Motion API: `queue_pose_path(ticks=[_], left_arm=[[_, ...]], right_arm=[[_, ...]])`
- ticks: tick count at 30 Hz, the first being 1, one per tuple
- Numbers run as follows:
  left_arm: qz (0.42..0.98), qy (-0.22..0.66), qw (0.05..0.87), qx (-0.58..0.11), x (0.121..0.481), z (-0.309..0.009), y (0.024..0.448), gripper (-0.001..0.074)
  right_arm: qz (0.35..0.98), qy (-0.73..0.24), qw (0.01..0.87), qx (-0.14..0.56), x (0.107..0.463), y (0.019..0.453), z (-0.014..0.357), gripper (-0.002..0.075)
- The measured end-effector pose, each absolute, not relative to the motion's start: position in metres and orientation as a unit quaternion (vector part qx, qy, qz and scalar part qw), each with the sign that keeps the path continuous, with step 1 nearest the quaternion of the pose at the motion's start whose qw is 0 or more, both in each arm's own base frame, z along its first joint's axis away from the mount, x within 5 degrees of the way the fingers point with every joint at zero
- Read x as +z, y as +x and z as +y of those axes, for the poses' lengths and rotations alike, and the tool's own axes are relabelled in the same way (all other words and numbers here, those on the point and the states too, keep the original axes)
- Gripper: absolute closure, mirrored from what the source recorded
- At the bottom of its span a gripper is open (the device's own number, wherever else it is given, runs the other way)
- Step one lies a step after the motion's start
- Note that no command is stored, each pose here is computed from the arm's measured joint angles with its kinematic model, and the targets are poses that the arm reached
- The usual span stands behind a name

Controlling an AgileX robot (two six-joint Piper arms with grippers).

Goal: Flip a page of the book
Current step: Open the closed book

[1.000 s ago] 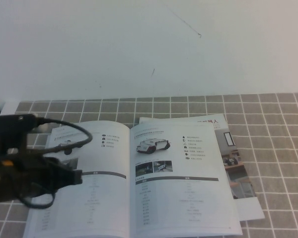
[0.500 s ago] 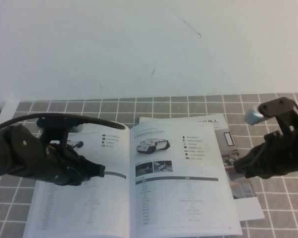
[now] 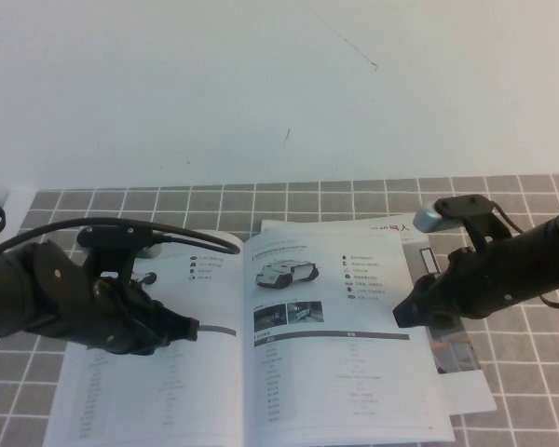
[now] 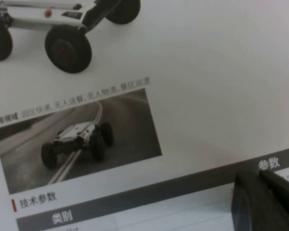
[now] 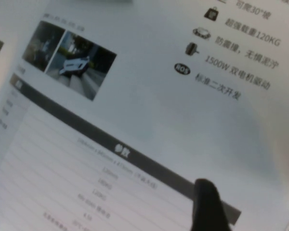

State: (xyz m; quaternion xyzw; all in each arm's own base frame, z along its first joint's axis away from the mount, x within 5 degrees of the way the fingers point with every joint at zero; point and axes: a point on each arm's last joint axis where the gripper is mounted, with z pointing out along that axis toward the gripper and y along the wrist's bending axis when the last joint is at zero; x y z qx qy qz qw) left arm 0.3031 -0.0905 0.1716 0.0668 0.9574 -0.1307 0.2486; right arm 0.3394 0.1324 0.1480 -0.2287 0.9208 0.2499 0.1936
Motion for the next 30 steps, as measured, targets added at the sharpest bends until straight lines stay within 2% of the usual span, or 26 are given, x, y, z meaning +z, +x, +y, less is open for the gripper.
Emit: queue_pose_path(ticks=[10,30], left_arm=[[0.956,0.067,0.254,-0.129,0.172,-0.090,0.304,0.0737],[0.957,0.072,0.250,-0.129,0.170,-0.091,0.304,0.0737]], right_arm=[[0.926,-0.197,0.149,0.284,0.129,0.357,0.142,0.0330],[0.913,-0.178,0.119,0.348,0.135,0.357,0.152,0.0330]])
